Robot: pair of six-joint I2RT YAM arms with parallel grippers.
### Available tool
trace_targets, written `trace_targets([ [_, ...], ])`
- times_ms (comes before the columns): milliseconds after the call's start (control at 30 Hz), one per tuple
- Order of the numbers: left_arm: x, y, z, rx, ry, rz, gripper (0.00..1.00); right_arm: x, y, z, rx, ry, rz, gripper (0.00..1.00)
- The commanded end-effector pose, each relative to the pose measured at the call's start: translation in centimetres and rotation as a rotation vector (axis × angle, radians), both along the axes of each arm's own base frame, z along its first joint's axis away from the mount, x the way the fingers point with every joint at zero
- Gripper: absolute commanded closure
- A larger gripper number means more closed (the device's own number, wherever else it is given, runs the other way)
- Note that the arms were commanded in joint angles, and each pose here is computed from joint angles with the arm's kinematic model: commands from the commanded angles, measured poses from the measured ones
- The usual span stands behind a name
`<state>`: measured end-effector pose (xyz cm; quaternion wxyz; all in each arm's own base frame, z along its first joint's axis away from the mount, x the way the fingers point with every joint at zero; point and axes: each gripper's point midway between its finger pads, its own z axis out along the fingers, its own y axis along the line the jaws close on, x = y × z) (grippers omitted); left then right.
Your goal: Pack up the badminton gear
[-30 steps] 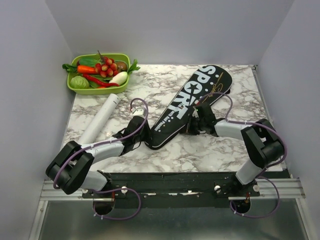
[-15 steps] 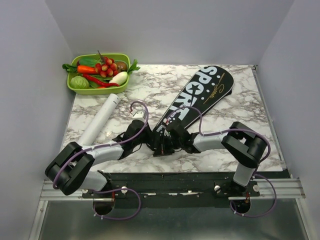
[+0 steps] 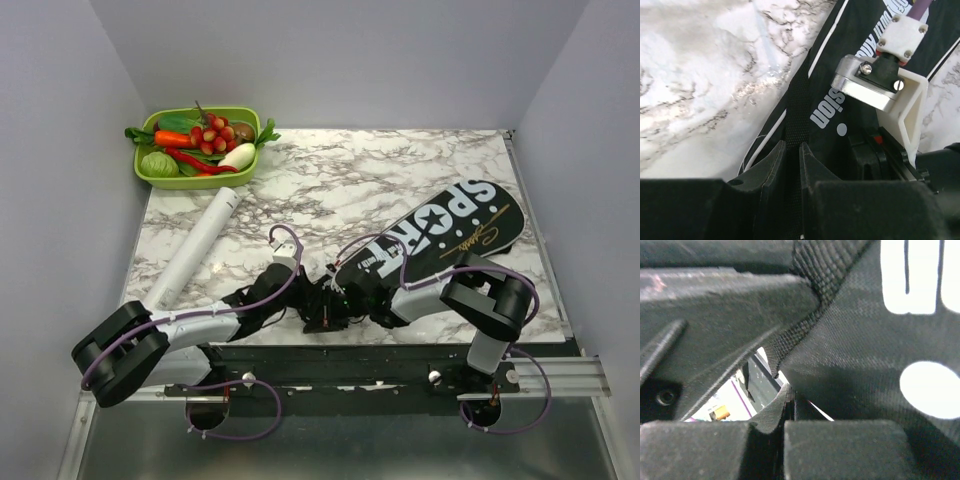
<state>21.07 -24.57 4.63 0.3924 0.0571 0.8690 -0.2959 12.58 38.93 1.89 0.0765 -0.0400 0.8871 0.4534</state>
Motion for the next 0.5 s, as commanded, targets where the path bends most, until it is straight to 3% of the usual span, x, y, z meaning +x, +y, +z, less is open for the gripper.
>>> trace_targets([
  [0,-6.4,0.8,-4.4,0.056,0.218,-0.122,0.77,2.9,0.4,2.0,0.056,-0.095,-0.130,0.99],
  [33,-6.6,0.8,-4.5,0.054,0.220,-0.123,0.77,2.9,0.2,2.0,0.049,-0.097,-0.129,0.99],
  [200,-5.8,1.4,-3.8,0.069,0.186,-0.089,0.78,2.6,0.0,3.1,0.041,-0.118,-0.100,0.60],
  [467,-4.1,1.7,-0.2,0.097,0.101,-0.052,0.74,3.0,-4.1,5.8,-0.132,-0.248,-0.104,0.37],
])
